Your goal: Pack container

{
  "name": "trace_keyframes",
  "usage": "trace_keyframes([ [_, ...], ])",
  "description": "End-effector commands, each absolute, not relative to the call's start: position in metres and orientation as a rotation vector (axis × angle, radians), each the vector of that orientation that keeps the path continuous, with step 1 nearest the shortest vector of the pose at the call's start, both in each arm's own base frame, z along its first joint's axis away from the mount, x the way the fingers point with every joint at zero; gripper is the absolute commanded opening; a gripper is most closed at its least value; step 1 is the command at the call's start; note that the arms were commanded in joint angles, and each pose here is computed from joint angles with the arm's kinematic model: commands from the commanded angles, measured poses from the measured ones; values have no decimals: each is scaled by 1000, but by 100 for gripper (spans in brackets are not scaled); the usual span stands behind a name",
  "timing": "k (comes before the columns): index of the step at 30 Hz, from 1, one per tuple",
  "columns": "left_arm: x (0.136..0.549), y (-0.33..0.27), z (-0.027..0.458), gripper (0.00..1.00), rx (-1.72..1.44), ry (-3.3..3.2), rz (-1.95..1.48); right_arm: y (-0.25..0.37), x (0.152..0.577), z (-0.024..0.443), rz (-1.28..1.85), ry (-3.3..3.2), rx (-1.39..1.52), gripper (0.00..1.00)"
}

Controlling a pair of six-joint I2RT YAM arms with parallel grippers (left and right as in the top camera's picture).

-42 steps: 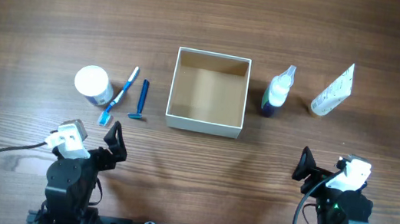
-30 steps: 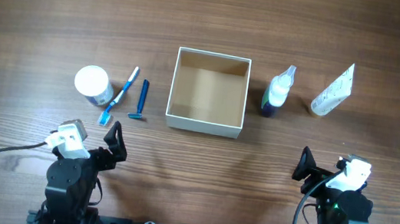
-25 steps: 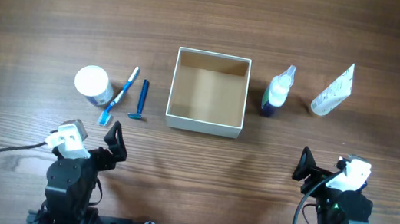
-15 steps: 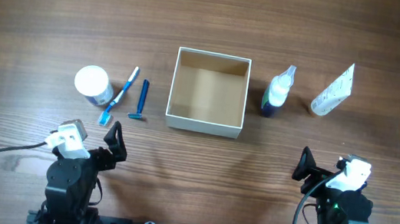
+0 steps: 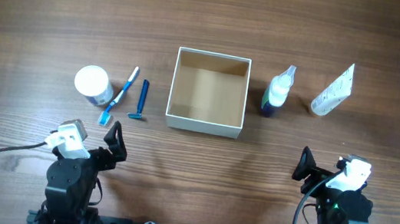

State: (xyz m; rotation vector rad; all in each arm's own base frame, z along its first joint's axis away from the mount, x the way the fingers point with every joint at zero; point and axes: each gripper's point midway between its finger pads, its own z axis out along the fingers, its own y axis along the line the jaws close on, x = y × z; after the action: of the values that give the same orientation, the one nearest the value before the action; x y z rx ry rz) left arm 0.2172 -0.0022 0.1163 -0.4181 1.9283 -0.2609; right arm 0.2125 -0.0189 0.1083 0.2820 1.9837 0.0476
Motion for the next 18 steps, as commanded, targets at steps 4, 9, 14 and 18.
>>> trace_keyframes([
  [4, 218, -4, 115, 100, -407, 1928, -265, -18, 213, 111, 47, 1972, 260, 100],
  [9, 218, -4, 115, 100, -407, 1928, -265, -18, 213, 111, 47, 1972, 260, 100],
  [14, 218, -4, 115, 100, -407, 1928, -265, -19, 213, 112, 38, 1970, 259, 100],
  [18, 218, -4, 115, 100, -407, 1928, -265, -14, 218, 122, 93, 1925, 277, 100],
])
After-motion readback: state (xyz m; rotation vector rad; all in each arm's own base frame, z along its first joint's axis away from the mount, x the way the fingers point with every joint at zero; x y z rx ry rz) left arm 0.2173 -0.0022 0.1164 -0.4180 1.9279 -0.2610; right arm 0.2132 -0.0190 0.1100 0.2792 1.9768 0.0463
